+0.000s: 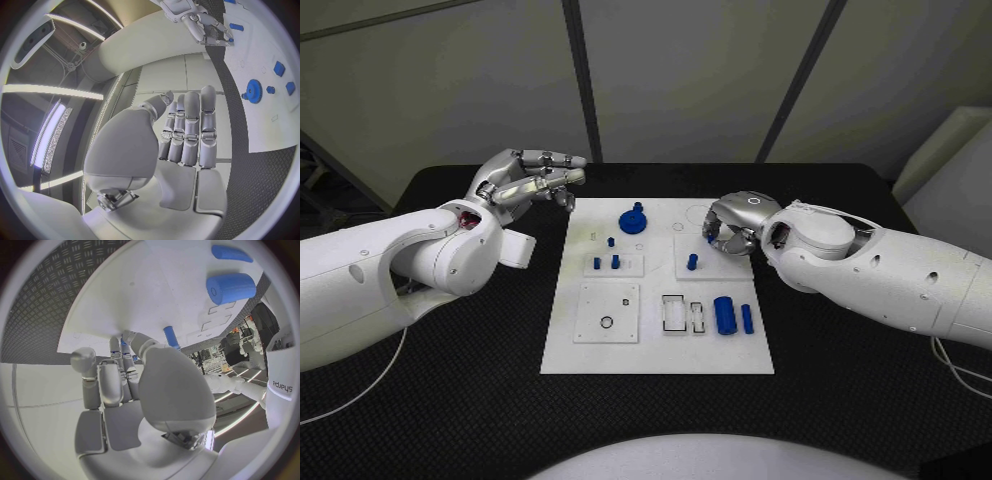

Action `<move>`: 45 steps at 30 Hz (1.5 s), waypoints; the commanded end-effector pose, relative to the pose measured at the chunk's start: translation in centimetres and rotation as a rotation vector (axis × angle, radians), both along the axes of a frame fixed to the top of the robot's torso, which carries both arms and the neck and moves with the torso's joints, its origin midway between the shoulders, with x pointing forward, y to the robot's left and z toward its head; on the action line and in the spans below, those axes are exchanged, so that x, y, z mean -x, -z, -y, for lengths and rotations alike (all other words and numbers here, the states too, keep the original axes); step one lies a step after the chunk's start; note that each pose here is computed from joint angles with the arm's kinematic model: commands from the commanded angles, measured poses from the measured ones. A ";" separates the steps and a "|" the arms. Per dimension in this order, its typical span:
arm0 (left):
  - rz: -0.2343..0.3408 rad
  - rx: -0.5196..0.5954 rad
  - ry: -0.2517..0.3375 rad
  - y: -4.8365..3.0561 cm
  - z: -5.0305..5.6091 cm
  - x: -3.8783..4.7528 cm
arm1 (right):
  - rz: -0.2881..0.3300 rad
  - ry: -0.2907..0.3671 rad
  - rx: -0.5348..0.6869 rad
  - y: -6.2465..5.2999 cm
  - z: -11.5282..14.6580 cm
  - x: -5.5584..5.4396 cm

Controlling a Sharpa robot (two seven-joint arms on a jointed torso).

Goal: Assemble the parts on the task board

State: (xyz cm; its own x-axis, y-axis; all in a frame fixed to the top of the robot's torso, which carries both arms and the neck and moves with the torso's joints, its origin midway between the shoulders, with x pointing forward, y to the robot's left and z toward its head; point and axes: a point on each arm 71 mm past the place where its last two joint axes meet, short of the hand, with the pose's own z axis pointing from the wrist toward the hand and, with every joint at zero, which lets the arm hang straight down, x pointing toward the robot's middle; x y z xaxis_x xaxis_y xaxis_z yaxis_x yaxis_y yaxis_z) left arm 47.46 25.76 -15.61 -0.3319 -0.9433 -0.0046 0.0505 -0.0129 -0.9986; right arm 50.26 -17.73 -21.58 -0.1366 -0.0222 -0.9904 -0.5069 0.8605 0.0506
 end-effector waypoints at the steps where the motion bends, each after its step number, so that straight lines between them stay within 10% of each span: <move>1: 0.013 0.012 0.000 -0.18 0.1 0.02 | -0.010 0.000 0.026 0.3 0.0 0.0; 31: 0.006 0.008 -0.007 0.05 -0.1 -0.17 | 0.101 0.008 -0.073 -0.8 -0.2 0.7; 45: -0.002 0.004 -0.011 0.30 -0.3 -0.28 | 0.135 -0.034 -0.151 -2.3 -0.5 2.7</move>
